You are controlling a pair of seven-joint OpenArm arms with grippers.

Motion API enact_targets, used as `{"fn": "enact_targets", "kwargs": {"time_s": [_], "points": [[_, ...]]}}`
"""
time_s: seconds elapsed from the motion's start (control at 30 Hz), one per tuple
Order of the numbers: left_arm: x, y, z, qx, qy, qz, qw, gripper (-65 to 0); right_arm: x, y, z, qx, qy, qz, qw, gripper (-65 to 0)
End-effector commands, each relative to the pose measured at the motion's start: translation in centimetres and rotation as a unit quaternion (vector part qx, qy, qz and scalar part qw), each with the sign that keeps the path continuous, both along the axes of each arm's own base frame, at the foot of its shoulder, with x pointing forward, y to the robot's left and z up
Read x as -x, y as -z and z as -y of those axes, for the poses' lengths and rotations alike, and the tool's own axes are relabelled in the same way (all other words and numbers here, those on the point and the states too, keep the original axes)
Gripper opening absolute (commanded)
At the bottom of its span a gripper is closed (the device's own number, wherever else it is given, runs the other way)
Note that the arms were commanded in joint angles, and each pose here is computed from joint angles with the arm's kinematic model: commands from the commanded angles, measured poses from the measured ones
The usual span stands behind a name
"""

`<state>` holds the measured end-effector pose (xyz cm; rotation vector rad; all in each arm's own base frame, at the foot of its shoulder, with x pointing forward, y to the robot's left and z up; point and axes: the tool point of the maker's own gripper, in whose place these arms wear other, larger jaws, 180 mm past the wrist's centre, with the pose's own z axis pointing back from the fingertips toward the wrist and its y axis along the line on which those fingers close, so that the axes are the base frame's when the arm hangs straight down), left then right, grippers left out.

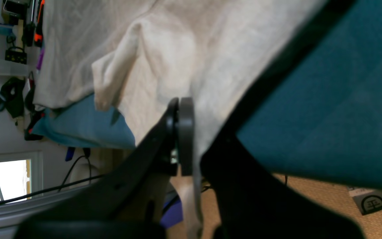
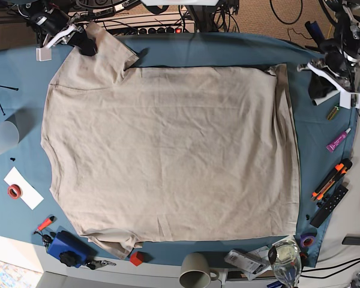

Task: Fold the T-shirt properly

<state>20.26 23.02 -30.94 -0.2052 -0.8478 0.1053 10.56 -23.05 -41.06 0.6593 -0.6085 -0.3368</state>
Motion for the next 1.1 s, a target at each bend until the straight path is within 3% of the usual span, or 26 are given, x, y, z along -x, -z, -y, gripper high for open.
{"fn": "enact_targets", "kwargs": {"time_s": [0.0,0.13,0.23,0.33,0.5,0.77,0.83,0.9,0.97,1.07], "points": [[-0.4,-0.9,-0.4,-0.016,0.001,0.02,1.0,-56.7,3.3,2.3,0.2,0.031,-0.033,-0.086,0.9952,-65.0],[0.0,-0.3,-1.3,-0.08,0.024,0.005,0.997,-54.7,3.3,2.3,0.2,0.031,-0.033,-0.086,0.9952,-65.0],[0.4,-0.1,-0.9,-0.101,0.057,0.006,0.993,-40.2,3.3,2.3,0.2,0.031,-0.032,-0.086,0.9953,-65.0],[0.1,-0.7,-1.3,-0.123,0.055,0.032,0.99,-27.4,3.1,2.3,0.2,0.032,-0.032,-0.083,0.9955,-65.0],[0.7,-0.2,-3.6,-0.204,0.046,0.011,0.978,-26.8,2.9,2.2,0.3,0.033,-0.031,-0.08,0.9957,-65.0],[0.2,-0.8,-4.0,-0.225,0.063,0.021,0.972,-26.8,2.7,2.2,0.3,0.033,-0.029,-0.077,0.9961,-65.0],[0.1,-1.0,-3.5,-0.198,0.059,0.027,0.978,-26.8,2.7,2.2,0.3,0.033,-0.028,-0.076,0.9961,-65.0],[0.3,-0.7,-2.9,-0.109,0.008,0.013,0.994,-26.8,2.7,2.2,0.3,0.033,-0.028,-0.077,0.9961,-65.0],[0.7,-0.2,-1.8,-0.034,-0.021,-0.006,0.999,-26.8,2.7,2.2,0.3,0.033,-0.028,-0.077,0.9961,-65.0],[1.2,0.5,-0.8,-0.007,-0.029,-0.014,0.999,-26.8,2.7,2.2,0.3,0.034,-0.028,-0.077,0.9961,-65.0]]}}
